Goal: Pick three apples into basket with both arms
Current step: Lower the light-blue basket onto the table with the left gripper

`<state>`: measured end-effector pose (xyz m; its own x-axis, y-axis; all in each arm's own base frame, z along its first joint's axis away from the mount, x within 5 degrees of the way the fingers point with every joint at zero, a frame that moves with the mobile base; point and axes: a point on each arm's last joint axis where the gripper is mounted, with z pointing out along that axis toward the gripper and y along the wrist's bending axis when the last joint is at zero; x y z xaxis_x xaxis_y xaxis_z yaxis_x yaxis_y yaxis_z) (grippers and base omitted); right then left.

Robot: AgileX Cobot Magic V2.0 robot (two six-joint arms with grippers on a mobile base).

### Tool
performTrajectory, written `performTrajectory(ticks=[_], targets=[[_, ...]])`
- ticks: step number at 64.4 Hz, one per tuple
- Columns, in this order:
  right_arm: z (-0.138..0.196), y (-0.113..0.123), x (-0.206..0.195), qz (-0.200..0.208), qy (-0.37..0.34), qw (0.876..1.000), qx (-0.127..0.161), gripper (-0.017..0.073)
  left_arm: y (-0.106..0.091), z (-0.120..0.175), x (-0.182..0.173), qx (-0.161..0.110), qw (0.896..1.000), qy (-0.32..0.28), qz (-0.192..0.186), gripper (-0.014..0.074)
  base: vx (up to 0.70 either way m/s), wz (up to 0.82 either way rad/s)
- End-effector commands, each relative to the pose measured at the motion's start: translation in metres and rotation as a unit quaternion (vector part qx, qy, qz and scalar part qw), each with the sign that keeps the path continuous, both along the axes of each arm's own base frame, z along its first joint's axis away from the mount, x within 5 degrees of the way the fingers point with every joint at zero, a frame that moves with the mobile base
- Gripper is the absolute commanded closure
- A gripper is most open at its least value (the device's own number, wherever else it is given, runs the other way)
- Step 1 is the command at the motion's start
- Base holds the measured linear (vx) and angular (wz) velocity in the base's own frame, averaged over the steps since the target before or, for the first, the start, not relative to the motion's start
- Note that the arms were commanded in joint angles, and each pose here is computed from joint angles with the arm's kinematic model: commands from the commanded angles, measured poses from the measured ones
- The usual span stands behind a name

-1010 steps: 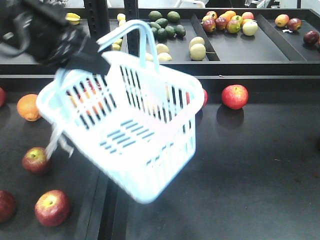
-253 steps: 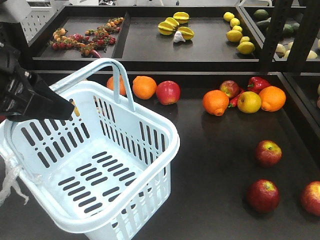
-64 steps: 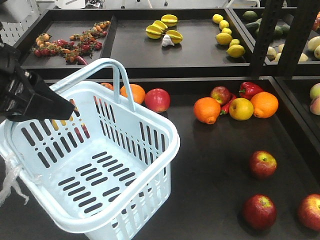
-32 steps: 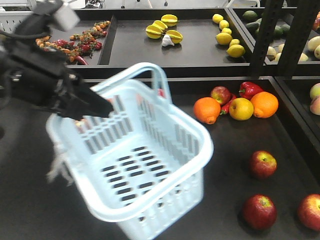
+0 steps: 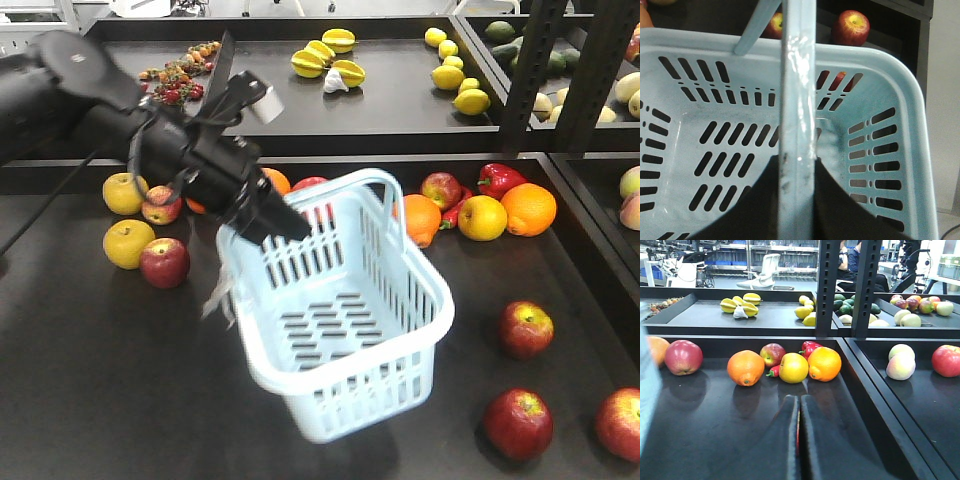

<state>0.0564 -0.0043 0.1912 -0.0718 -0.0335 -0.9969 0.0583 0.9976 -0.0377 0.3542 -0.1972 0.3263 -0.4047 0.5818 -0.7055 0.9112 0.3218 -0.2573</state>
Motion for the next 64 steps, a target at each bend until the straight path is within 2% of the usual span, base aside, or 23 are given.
performTrajectory(ticks=[1,6,16,27,43,49,58,64], targets=[[0.004,0.001,0.000,0.006,-0.035,0.999,-0.009,0.0563,-0.009,0.039,0.002,-0.058,0.997,-0.038,-0.021,0.0601,0.00,0.00],[0.004,0.001,0.000,0.006,-0.035,0.999,-0.009,0.0563,-0.013,0.036,0.013,-0.049,0.997,-0.041,-0.034,0.0601,0.00,0.00],[0.004,0.001,0.000,0.006,-0.035,0.999,-0.009,0.0563,-0.018,0.029,0.035,-0.035,0.997,-0.061,-0.034,0.0601,0.00,0.00],[0.004,0.001,0.000,0.006,-0.035,0.999,-0.009,0.0563,-0.025,0.010,0.046,-0.028,0.998,-0.048,-0.036,0.0601,0.00,0.00],[0.004,0.001,0.000,0.006,-0.035,0.999,-0.009,0.0563,-0.048,-0.013,0.042,0.002,0.997,-0.036,-0.064,0.0601,0.00,0.00],[0.004,0.001,0.000,0.006,-0.035,0.999,-0.009,0.0563,-0.057,-0.017,0.037,0.023,0.996,-0.043,-0.078,0.0601,0.00,0.00],[0.004,0.001,0.000,0.006,-0.035,0.999,-0.009,0.0563,-0.062,-0.020,0.033,0.054,0.993,-0.057,-0.089,0.0601,0.00,0.00],[0.004,0.001,0.000,0.006,-0.035,0.999,-0.009,0.0563,-0.062,-0.022,0.033,0.065,0.992,-0.062,-0.091,0.0601,0.00,0.00]])
